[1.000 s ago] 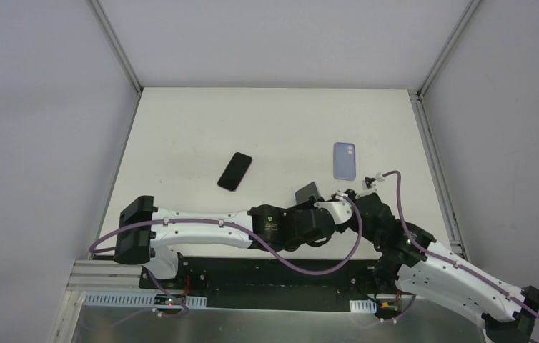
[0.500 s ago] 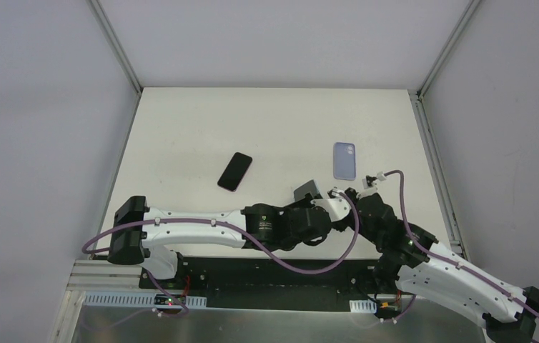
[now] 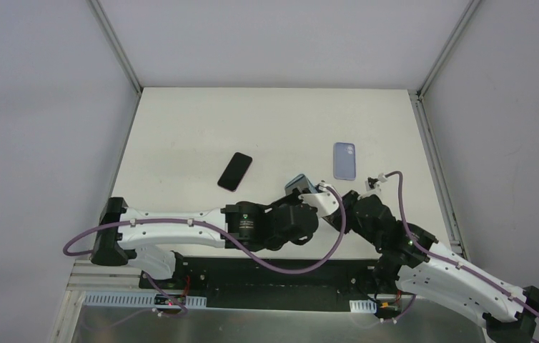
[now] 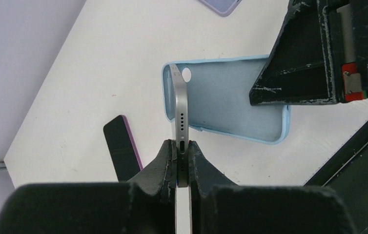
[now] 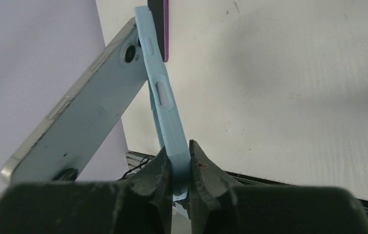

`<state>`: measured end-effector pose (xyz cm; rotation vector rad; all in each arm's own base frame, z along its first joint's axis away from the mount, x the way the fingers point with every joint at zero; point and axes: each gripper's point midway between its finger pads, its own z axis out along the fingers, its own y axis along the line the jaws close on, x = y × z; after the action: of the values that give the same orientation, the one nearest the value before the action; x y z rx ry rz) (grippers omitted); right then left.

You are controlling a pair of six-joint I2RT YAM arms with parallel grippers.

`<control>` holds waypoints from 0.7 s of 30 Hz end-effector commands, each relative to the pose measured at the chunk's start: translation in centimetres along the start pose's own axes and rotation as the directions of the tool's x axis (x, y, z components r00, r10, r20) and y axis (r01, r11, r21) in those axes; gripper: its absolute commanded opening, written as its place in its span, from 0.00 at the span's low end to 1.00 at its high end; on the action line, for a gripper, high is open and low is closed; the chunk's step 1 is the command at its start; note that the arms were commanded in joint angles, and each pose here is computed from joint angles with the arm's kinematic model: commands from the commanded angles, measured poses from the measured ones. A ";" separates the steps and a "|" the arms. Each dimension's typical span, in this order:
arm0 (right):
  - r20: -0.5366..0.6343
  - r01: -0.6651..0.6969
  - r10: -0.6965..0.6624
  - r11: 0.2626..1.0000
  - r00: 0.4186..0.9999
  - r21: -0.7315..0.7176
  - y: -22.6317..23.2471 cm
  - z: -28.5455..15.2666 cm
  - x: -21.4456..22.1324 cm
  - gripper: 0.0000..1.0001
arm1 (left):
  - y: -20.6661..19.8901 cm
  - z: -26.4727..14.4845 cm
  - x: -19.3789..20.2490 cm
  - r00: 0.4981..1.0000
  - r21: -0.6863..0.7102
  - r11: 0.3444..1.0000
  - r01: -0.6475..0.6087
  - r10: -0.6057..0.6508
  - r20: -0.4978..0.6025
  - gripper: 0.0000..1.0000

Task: Take the phone out of the phone case
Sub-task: Remove the phone case from the phone, then place the phone case at the center of the board.

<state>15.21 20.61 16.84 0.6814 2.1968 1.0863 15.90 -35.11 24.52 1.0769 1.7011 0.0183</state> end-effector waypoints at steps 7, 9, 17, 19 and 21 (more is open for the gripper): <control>0.174 0.053 -0.065 0.996 0.983 0.069 -1.7 0.0 -3.3 0.00 | 3.1 -5.3 -4.1 0.975 0.025 0.991 0.133 -0.135 0.177 0.00; 0.247 0.073 -0.097 0.992 0.964 0.105 -2.7 -0.5 -4.8 0.00 | 4.2 -6.0 -4.0 0.972 -0.005 0.990 0.141 -0.138 0.190 0.00; 0.477 0.088 -0.201 0.965 0.856 0.248 -6.1 -2.2 -10.4 0.00 | 8.4 -7.8 -0.4 0.965 -0.130 0.973 0.192 -0.163 0.203 0.00; 0.494 0.048 -0.176 0.964 0.851 0.260 -6.7 -1.9 -11.3 0.00 | 8.7 -7.8 0.5 0.966 -0.153 0.968 0.198 -0.167 0.197 0.00; 0.514 -0.004 -0.138 0.964 0.847 0.266 -7.2 -1.5 -12.4 0.00 | 8.6 -7.5 1.4 0.967 -0.166 0.965 0.203 -0.171 0.189 0.00</control>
<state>19.80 10.30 15.54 0.8144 1.9179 0.5940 14.83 -27.03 30.54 0.8649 1.6123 -0.0775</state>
